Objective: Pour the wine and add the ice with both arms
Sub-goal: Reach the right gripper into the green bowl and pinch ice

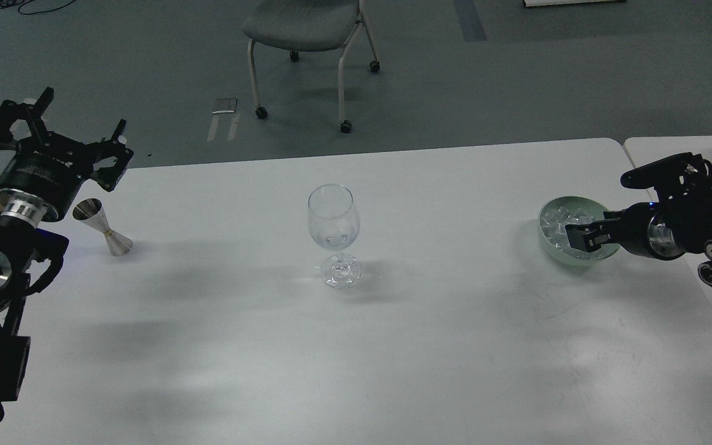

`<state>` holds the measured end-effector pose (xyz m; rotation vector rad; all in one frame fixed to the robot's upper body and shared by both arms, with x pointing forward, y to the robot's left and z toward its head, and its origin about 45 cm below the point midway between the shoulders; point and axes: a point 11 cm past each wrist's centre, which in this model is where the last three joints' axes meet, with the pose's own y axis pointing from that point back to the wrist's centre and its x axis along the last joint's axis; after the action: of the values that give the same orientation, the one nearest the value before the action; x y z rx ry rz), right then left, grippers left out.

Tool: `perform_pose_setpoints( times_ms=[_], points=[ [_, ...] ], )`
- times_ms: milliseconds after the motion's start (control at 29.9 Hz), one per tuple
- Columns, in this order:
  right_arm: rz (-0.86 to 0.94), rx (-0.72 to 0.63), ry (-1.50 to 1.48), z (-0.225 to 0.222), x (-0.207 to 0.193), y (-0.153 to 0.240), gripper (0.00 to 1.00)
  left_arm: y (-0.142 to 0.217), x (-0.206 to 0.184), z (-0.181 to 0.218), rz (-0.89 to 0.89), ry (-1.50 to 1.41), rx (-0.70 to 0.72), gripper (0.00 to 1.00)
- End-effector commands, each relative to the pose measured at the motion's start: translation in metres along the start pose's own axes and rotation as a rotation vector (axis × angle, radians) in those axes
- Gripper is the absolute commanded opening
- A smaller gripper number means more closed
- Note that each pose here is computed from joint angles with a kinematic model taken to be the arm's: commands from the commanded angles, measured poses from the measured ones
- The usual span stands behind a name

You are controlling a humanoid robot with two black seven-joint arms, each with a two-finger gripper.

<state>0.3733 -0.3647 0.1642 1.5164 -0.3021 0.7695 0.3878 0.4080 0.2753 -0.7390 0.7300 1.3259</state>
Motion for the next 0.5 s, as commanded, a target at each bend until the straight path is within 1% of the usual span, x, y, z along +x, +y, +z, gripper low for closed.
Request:
perform_pose_setpoints(
  times_ms=[0, 401, 434, 468],
  points=[
    [-0.003, -0.012, -0.001, -0.0011, -0.0013, -0.0024, 0.65, 0.0007, 0.0010, -0.0005, 0.003, 0.001, 0.000, 0.98],
    [-0.002, -0.014, -0.002, -0.0046, -0.0006, -0.0053, 0.64, 0.0003, 0.0039, -0.0009, 0.010, 0.004, -0.001, 0.98],
    [-0.002, -0.019, -0.002, -0.0041, -0.0006, -0.0053, 0.63, 0.0003, 0.0039, -0.0009, 0.010, 0.004, -0.001, 0.98],
    [-0.002, -0.026, -0.003, -0.0033, -0.0006, -0.0053, 0.55, 0.0003, 0.0041, -0.0009, 0.009, 0.003, -0.001, 0.98]
  ],
)
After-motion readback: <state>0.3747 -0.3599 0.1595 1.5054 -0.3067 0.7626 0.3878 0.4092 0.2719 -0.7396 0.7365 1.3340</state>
